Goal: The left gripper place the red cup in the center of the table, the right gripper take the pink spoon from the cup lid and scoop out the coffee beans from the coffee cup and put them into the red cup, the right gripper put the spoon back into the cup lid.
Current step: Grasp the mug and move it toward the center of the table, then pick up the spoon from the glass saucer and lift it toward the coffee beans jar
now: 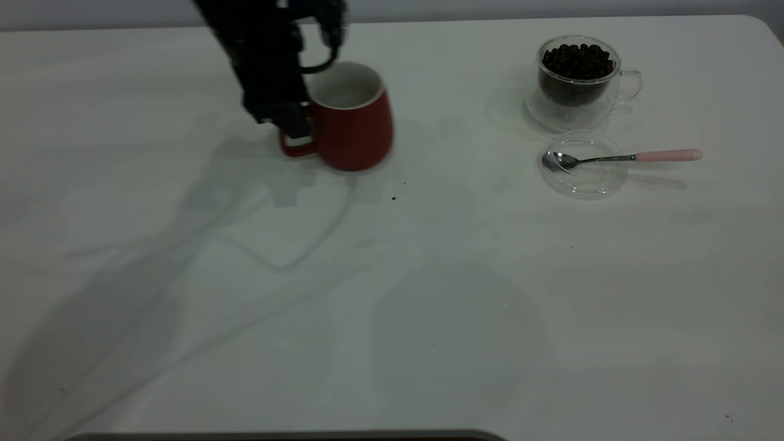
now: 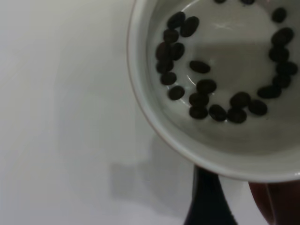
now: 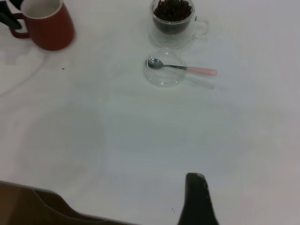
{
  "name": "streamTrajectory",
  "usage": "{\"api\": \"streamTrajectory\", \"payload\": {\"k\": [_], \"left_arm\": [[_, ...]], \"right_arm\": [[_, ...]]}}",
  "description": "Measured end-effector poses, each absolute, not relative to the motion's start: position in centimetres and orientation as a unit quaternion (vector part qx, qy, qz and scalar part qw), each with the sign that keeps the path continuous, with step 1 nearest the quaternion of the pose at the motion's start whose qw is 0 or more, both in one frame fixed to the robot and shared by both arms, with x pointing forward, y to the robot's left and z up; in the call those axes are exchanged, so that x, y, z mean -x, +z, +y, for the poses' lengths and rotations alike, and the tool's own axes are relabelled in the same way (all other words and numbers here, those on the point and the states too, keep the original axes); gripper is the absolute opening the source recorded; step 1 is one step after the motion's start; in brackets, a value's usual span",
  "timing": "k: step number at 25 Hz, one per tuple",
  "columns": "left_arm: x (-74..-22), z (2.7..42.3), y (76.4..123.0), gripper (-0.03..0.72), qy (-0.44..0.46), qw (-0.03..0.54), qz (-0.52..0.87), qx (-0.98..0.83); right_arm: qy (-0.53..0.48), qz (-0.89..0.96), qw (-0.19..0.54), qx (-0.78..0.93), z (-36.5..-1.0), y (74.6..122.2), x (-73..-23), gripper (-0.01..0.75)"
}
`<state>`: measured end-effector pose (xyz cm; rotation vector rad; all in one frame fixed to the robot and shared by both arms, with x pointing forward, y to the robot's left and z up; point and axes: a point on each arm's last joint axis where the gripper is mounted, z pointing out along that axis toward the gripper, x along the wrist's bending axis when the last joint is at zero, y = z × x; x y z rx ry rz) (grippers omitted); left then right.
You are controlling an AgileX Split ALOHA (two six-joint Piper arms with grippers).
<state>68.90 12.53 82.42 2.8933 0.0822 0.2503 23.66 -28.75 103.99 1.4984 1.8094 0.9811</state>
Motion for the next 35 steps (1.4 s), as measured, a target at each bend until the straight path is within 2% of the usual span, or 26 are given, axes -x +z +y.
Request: {"api": "streamTrajectory", "payload": {"k": [4, 10, 17, 25, 30, 35], "left_arm": [[-68.9, 11.1, 82.3, 0.538, 0.089, 0.123, 0.015, -0.988], [-68.9, 11.5, 84.5, 0.538, 0.072, 0.122, 0.053, -0.989], [-67.3, 12.5, 94.9, 0.538, 0.065, 0.132, 0.102, -0.984], [-61.0, 15.2, 109.1, 0.538, 0.072, 0.131, 0.256, -0.955], [-57.9, 16.7, 114.3, 0.538, 0.118, 0.168, 0.351, -0.914], [-54.0, 18.2, 115.4, 0.538, 0.108, 0.176, 0.416, -0.886]], "right_arm": [[0.368, 0.679, 0.293, -0.563, -28.8, 104.0, -23.7, 0.586], [0.368, 0.679, 0.293, -0.563, -28.8, 104.0, -23.7, 0.586], [0.368, 0.679, 0.293, -0.563, -28.8, 104.0, -23.7, 0.586], [0.368, 0.679, 0.293, -0.563, -28.8, 104.0, -23.7, 0.586], [0.369, 0.679, 0.293, -0.563, -28.7, 104.0, -23.7, 0.586], [0.369, 0.679, 0.293, -0.563, -28.7, 104.0, -23.7, 0.586]]}}
